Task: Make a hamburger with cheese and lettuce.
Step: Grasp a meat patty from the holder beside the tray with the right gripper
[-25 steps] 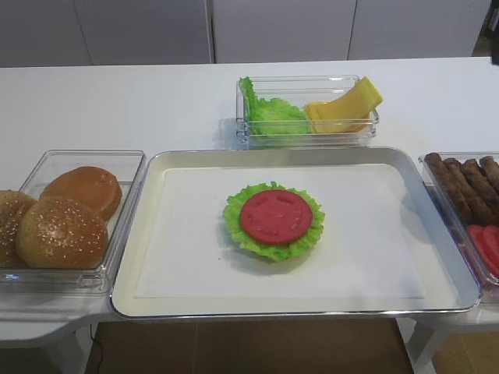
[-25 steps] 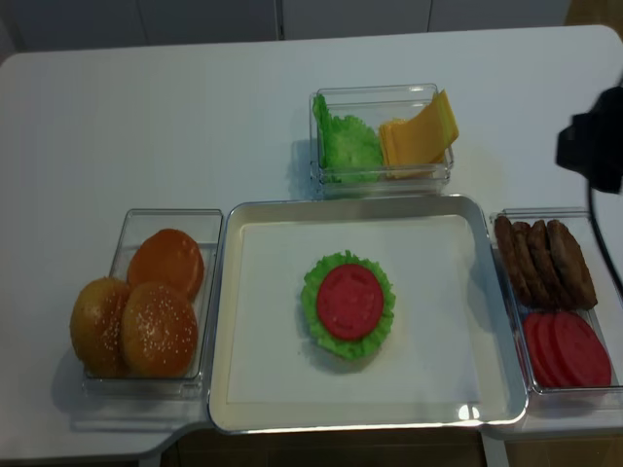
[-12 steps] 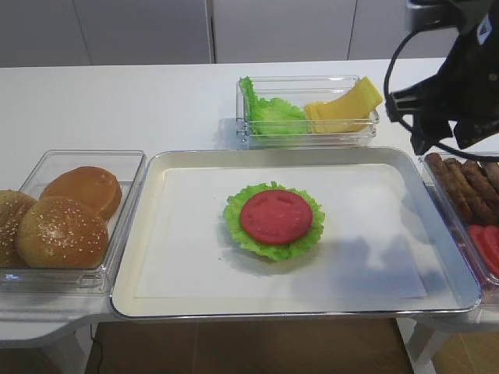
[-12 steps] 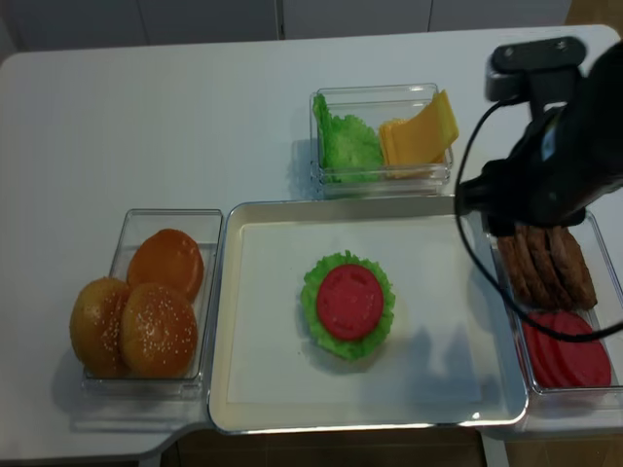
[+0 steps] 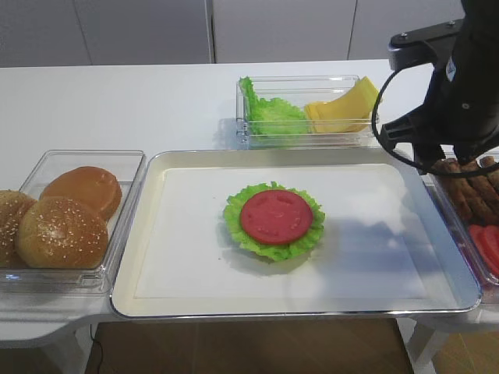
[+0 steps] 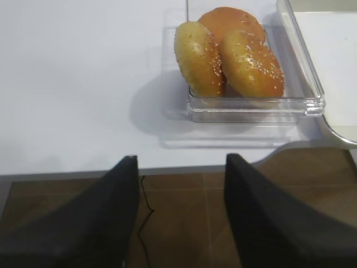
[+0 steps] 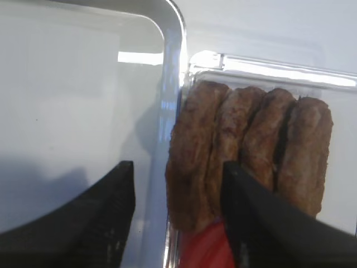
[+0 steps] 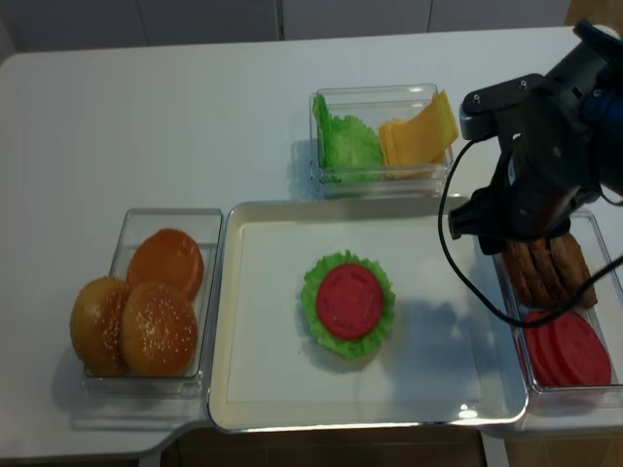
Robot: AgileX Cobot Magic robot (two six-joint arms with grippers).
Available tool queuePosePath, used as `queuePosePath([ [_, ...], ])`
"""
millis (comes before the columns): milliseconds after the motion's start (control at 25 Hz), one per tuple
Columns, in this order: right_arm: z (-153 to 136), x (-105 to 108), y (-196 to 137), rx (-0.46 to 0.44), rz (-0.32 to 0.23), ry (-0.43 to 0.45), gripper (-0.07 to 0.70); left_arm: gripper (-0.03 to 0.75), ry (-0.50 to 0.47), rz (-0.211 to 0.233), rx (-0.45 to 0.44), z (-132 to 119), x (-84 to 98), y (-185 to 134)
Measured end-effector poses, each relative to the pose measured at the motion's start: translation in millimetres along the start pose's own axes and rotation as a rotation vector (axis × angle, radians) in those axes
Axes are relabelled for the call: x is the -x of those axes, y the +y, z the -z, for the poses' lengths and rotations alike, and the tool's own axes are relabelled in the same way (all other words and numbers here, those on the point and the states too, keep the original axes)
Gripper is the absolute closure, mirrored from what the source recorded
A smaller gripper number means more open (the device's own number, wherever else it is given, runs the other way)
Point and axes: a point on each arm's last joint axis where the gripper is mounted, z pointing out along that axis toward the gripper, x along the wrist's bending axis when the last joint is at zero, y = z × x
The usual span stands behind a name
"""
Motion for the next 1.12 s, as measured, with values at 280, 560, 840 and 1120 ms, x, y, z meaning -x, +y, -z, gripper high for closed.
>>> queuePosePath([
  [280, -12.9, -1.6, 2.4, -0.023, 0.023, -0.026, 0.255, 0.346, 0.0, 0.0, 0.0, 0.0, 0.0, 0.0],
  [560, -18.6, -1.1, 4.4, -0.021, 0.044, -0.049, 0.267, 0.346, 0.0, 0.0, 0.0, 0.0, 0.0, 0.0],
  [840, -19.1, -1.3, 5.0, -0.016, 0.046, -0.049, 0.377, 0.346, 0.0, 0.0, 0.0, 0.0, 0.0, 0.0],
  [1120, -19.1, -1.4, 5.2, -0.014, 0.046, -0.048, 0.422, 0.346, 0.0, 0.0, 0.0, 0.0, 0.0, 0.0],
])
